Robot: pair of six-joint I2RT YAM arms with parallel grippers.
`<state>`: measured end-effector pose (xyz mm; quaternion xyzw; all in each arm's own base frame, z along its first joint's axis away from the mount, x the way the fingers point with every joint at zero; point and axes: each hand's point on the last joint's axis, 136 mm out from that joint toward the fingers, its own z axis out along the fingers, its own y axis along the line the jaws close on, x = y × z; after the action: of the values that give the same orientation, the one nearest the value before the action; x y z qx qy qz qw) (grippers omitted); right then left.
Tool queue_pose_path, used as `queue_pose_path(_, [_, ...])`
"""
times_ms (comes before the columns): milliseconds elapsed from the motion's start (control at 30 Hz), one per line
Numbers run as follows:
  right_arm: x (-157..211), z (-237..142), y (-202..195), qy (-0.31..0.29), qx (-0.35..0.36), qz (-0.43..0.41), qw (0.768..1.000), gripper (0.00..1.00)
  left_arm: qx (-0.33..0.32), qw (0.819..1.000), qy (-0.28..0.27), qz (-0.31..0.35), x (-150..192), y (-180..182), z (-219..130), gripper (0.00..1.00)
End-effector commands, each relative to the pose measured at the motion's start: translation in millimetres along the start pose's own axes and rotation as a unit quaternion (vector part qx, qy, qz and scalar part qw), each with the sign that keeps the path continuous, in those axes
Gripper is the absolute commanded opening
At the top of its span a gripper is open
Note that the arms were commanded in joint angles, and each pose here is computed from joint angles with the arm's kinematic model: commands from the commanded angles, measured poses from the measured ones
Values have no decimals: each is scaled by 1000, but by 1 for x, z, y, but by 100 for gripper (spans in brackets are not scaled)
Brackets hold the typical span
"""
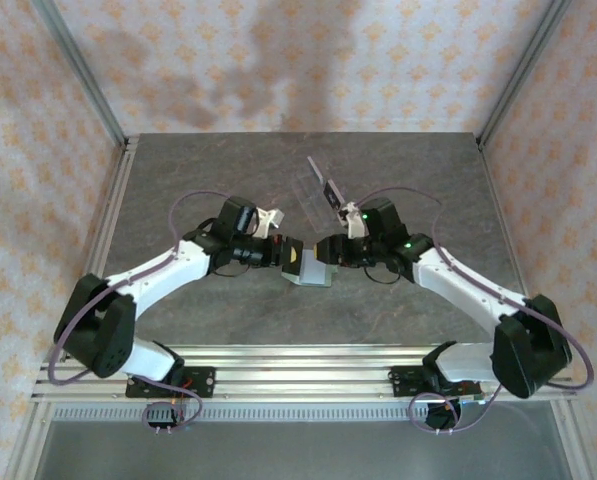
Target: Put the credit cards into the card holder
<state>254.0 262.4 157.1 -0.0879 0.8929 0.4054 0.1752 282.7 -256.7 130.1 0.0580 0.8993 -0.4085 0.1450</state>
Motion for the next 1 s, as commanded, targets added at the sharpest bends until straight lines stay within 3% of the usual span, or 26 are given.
queue_pose_path(0, [4,16,-26,7,60,7,998,48,-48,999,18,14,2,17,7,0])
queue_pose_path(200, [8,34,-69,4,143,37,989,47,-78,996,39,-1,0,36,22,0])
queue_pose_path(567, [15,52,-101,22,189,53,980,24,-89,995,50,-22,-5,58,48,0])
queue_pose_path(967, [23,54,-110,33,202,61,977,20,-81,995,49,-34,-7,71,62,0])
